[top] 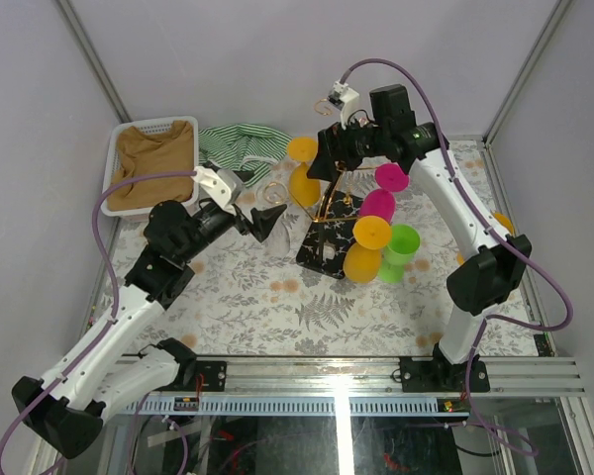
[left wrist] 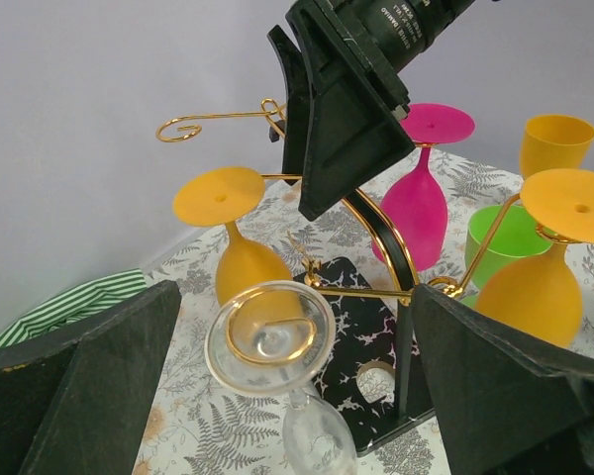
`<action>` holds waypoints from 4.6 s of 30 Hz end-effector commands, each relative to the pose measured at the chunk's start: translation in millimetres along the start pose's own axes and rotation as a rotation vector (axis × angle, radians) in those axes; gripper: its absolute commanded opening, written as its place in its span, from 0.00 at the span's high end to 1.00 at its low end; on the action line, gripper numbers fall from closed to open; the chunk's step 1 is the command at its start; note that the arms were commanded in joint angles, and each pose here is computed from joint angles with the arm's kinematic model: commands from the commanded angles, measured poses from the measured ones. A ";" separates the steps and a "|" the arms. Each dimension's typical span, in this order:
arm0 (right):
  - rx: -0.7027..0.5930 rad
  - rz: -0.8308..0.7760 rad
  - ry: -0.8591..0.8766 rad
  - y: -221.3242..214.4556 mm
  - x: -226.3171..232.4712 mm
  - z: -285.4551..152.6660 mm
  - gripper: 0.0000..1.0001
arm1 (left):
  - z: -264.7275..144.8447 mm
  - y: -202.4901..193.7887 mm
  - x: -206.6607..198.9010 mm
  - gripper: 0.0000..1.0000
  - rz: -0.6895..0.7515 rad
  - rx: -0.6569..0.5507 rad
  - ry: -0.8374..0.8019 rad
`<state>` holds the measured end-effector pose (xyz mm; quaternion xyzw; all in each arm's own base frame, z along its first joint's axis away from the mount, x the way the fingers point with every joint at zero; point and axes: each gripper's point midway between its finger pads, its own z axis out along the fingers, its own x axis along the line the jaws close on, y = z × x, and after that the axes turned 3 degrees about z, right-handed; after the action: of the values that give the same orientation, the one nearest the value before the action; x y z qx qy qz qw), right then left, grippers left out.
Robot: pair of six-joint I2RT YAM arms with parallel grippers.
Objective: Place the wine glass upside down on the wine glass rack
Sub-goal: Move the wine rack to the center of the board, then pick up the wine glass at the center of the board.
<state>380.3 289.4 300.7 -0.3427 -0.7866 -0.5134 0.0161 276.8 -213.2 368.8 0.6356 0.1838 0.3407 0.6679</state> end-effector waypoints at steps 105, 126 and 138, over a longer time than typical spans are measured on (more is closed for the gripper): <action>0.127 0.637 -1.262 -192.7 -183.5 -280.2 0.50 | 68.7 27.4 44.7 0.00 -0.002 -0.084 0.118; 0.237 0.648 -1.302 -235.2 -200.2 -269.5 0.90 | 69.4 25.6 43.6 0.00 -0.007 -0.075 0.112; -0.078 0.492 -1.396 -99.6 -214.7 -322.4 1.00 | 86.1 72.1 65.3 0.00 -0.310 -0.112 0.220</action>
<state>340.0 -99.9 199.1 -0.7852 -0.5386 -0.0955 -0.2903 355.1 -244.5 412.7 0.5876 0.2661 0.3236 0.6922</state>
